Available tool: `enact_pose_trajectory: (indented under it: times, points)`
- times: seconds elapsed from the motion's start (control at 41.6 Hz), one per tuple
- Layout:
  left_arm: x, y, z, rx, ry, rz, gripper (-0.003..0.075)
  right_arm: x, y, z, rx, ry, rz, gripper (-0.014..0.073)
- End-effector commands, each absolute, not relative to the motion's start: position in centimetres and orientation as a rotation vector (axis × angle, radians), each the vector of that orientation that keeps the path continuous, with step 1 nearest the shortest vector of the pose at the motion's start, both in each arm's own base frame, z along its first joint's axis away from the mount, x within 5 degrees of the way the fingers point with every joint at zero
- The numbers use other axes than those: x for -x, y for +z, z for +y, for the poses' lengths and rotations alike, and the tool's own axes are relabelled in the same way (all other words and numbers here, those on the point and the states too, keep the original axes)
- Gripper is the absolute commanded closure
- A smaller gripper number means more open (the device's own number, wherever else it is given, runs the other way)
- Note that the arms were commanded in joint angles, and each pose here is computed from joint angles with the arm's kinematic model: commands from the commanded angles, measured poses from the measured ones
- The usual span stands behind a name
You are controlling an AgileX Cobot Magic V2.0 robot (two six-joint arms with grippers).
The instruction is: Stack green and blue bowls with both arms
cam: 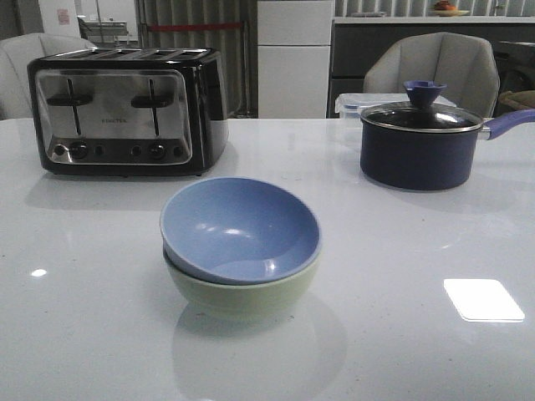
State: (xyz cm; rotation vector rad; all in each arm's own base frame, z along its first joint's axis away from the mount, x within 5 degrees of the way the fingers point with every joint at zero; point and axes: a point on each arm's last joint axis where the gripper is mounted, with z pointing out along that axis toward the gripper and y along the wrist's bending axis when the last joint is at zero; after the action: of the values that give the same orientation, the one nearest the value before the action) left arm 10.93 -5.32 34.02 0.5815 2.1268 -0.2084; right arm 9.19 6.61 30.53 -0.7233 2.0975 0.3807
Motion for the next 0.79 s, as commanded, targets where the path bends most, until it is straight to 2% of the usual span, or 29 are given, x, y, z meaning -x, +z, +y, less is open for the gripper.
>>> enact_pose_trajectory:
  times: [0.0, 0.361, 0.505, 0.625, 0.769]
  points:
    - [-11.2, 35.5, -5.6, -0.548, -0.245, 2.019, 0.0627, -9.5, 31.9, 6.6, 0.679, 0.389, 2.014, 0.0536]
    - [-11.0, 35.5, -5.6, -0.543, -0.253, 2.008, 0.0627, -9.5, 31.9, 6.6, 0.679, 0.389, 2.014, 0.0536]
    - [-9.9, 35.3, -4.0, -0.452, -0.198, 1.942, 0.0627, -9.5, 31.9, 6.6, 0.679, 0.389, 2.014, 0.0536]
    - [-8.5, 33.6, -2.4, -0.311, -0.146, 1.831, 0.0627, -9.5, 31.9, 6.6, 0.678, 0.392, 2.014, 0.0536]
    - [-7.0, 29.7, -1.0, -0.172, -0.056, 1.692, 0.0627, -9.5, 31.9, 6.6, 0.678, 0.392, 2.014, 0.0536]
